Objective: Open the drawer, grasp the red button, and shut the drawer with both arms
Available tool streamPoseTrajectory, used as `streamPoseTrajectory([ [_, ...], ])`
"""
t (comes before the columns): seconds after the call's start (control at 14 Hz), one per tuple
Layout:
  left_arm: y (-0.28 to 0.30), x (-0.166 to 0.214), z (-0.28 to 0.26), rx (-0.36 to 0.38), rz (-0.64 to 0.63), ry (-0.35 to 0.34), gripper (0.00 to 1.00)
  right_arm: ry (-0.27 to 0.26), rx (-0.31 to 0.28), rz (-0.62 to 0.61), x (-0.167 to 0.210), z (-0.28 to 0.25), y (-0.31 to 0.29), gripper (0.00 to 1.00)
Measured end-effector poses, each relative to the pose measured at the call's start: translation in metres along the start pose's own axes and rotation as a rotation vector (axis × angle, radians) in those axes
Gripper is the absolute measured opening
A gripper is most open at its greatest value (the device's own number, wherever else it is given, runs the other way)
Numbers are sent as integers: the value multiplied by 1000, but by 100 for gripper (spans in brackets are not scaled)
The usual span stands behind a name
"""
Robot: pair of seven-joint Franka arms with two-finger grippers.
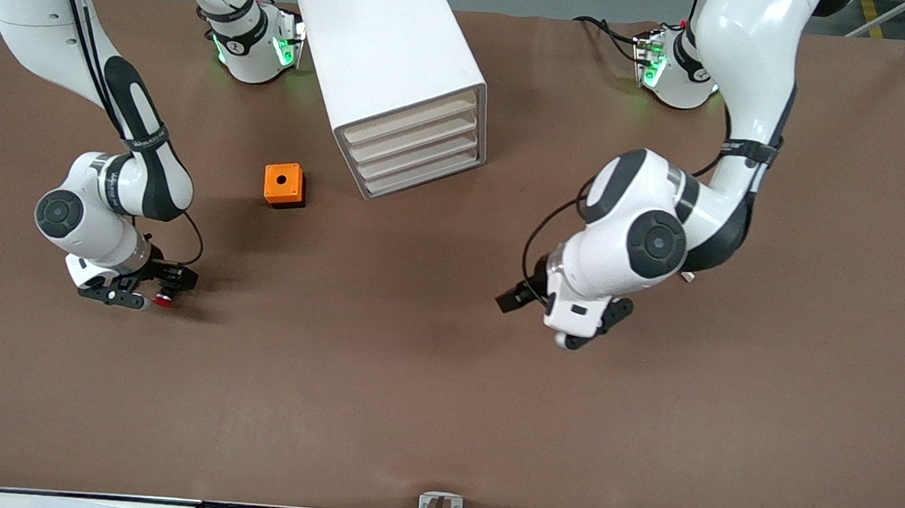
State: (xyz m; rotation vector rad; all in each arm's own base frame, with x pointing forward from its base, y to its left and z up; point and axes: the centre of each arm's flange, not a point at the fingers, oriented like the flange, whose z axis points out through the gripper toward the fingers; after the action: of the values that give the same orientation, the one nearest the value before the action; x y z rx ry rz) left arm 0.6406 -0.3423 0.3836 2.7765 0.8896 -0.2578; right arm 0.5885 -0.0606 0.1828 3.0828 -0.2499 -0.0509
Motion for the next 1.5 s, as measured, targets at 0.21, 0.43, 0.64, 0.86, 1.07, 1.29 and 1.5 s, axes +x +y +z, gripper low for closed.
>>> streamPoseTrajectory([
  [0.21,-13,24,-12,-5,-32,16,100,-92,-10,1,16,-26,-1,100],
  [0.43,-23,42,-21,-15,-43,23,100,-117,-13,4,30,-71,0,100],
  [0.64,-43,64,-53,-25,76,32,100,-115,-9,-13,35,-131,3,100],
  [0.86,-85,81,-102,24,229,-17,100,-168,-8,-23,37,-216,7,100],
  [1.07,-131,92,-149,61,344,-73,100,-138,7,-21,32,-304,9,100],
  [1.29,-182,102,-179,73,447,-93,100,-64,17,-21,18,-366,12,100],
  [1.5,-240,93,-201,111,517,-65,100,-27,23,-27,4,-396,12,100],
])
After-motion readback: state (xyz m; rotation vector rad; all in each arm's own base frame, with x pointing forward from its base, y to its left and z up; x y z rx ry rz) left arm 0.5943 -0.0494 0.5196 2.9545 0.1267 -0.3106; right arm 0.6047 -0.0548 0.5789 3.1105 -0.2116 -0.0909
